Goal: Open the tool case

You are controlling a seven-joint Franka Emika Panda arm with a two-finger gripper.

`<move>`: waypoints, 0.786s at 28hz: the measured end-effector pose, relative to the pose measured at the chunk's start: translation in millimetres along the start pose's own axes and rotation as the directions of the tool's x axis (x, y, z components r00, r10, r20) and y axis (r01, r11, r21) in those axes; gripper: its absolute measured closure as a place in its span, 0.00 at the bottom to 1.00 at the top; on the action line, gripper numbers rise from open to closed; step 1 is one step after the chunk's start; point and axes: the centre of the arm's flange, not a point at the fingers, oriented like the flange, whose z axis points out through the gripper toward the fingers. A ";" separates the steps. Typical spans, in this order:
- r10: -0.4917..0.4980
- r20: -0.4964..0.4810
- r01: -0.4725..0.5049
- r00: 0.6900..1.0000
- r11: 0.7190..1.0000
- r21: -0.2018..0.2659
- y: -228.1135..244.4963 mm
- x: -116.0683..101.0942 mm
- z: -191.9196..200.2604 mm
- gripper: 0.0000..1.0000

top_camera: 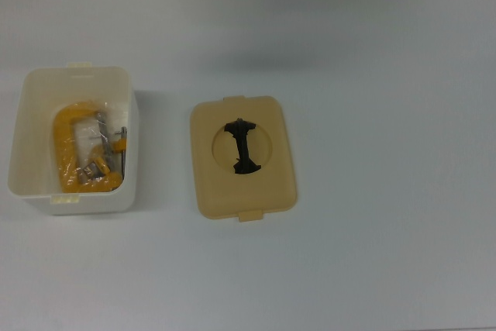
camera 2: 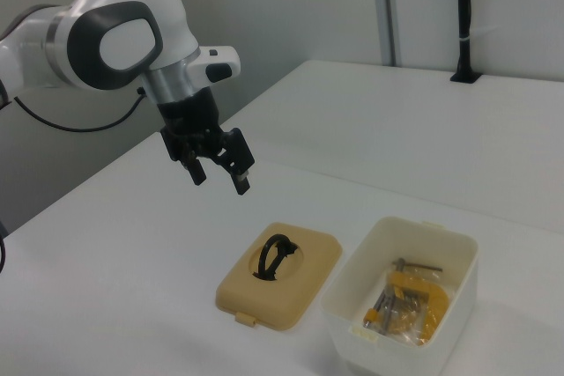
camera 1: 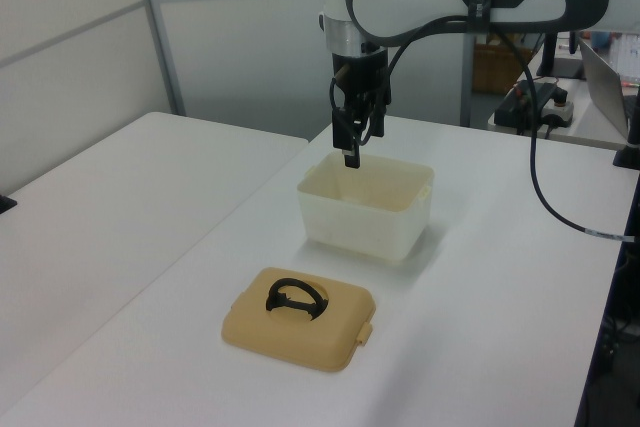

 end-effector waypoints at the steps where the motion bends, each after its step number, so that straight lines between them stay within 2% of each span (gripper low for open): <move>1: 0.000 0.000 0.000 1.000 1.000 0.000 0.2 0.0 0.1 0.00; 22: 0.001 0.008 -0.001 1.000 1.000 0.000 0.4 2.1 4.4 0.00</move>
